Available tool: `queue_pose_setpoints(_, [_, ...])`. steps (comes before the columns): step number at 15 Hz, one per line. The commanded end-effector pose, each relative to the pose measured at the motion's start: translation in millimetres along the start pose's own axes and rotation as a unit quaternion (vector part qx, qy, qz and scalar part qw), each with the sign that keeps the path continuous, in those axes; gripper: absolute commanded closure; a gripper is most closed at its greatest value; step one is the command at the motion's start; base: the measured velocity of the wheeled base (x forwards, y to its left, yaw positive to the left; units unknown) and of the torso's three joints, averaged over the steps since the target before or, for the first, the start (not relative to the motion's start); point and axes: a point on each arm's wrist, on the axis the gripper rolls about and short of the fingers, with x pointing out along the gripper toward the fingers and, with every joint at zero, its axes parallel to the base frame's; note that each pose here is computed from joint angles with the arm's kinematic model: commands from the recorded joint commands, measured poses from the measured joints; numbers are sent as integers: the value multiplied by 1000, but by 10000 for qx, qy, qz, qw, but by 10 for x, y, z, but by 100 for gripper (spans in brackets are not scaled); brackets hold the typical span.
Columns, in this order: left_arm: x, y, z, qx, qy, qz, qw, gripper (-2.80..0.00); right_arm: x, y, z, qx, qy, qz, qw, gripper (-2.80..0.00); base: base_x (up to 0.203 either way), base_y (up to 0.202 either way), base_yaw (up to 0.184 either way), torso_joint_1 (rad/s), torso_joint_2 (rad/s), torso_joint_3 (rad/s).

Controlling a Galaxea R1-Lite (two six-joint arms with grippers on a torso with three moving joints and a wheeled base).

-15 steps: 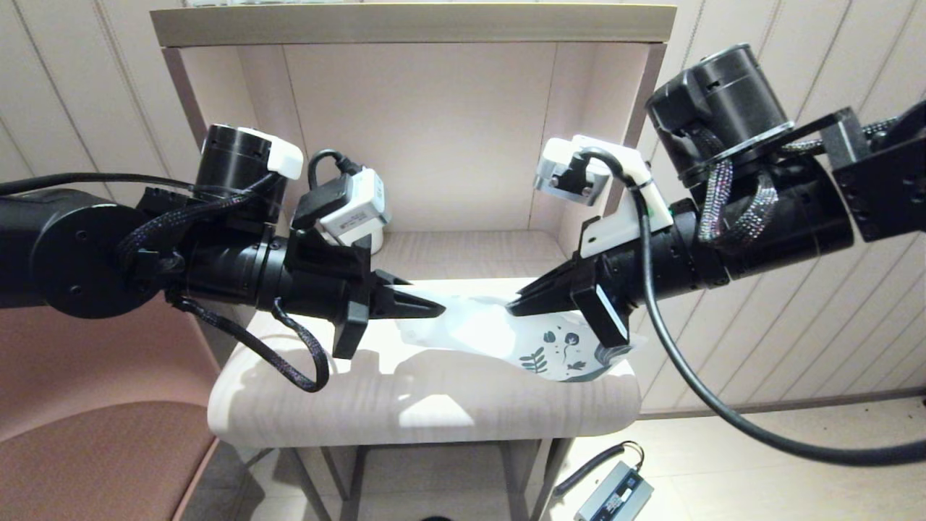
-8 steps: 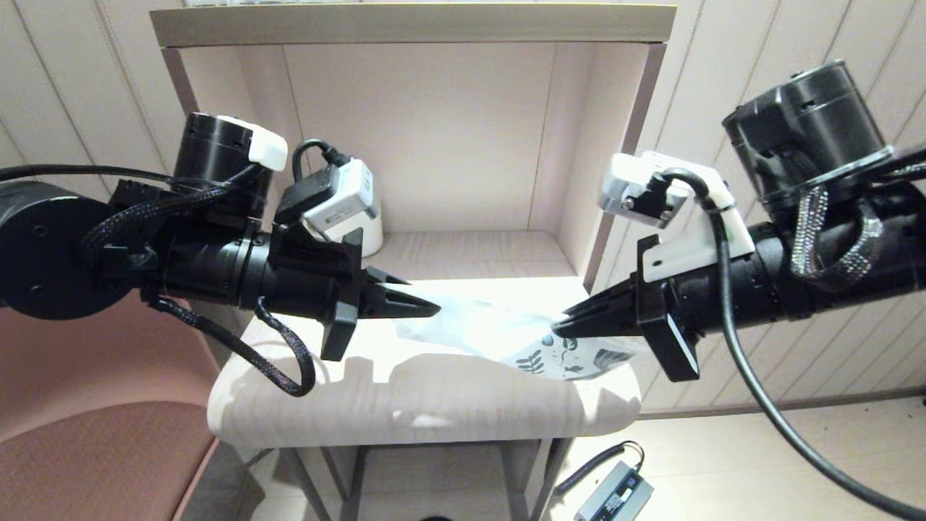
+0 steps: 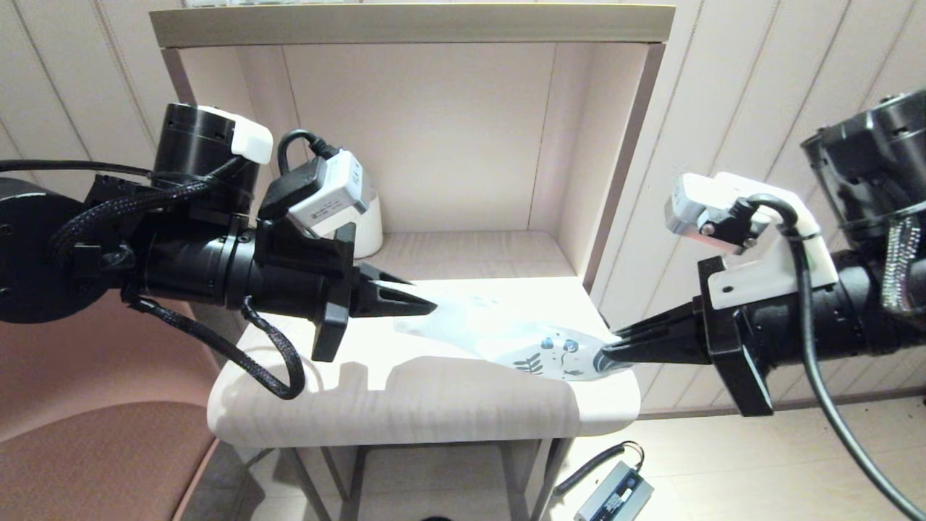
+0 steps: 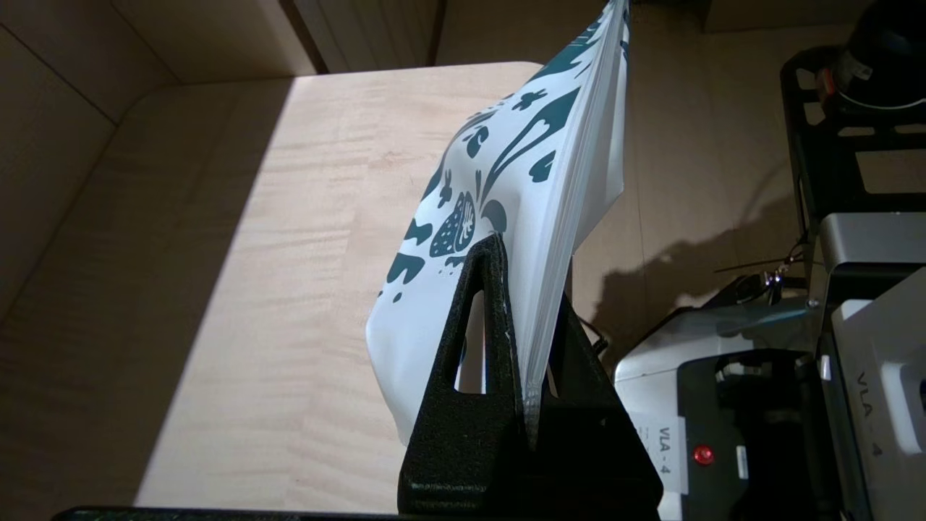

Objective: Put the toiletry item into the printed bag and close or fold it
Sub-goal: Close the strorage bag and place it on the desk

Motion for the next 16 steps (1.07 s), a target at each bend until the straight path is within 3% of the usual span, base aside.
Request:
queue_pose_setpoints(1, [-2, -12, -12, 2, 2, -23, 10000, 0, -58, 34, -49, 7, 3, -9, 10000, 0, 0, 0, 0, 0, 0, 0])
queue_pose_setpoints(15, [22, -26, -51, -41, -36, -154, 9999, 0, 68, -8, -72, 17, 56, 18, 10000, 0, 0, 0, 0, 0, 0, 0])
queue_pose_setpoints(16, [32, -21, -62, -55, -24, -163, 9998, 0, 81, -7, -90, 13, 76, 18, 10000, -280, 0, 0, 0, 0, 0, 0])
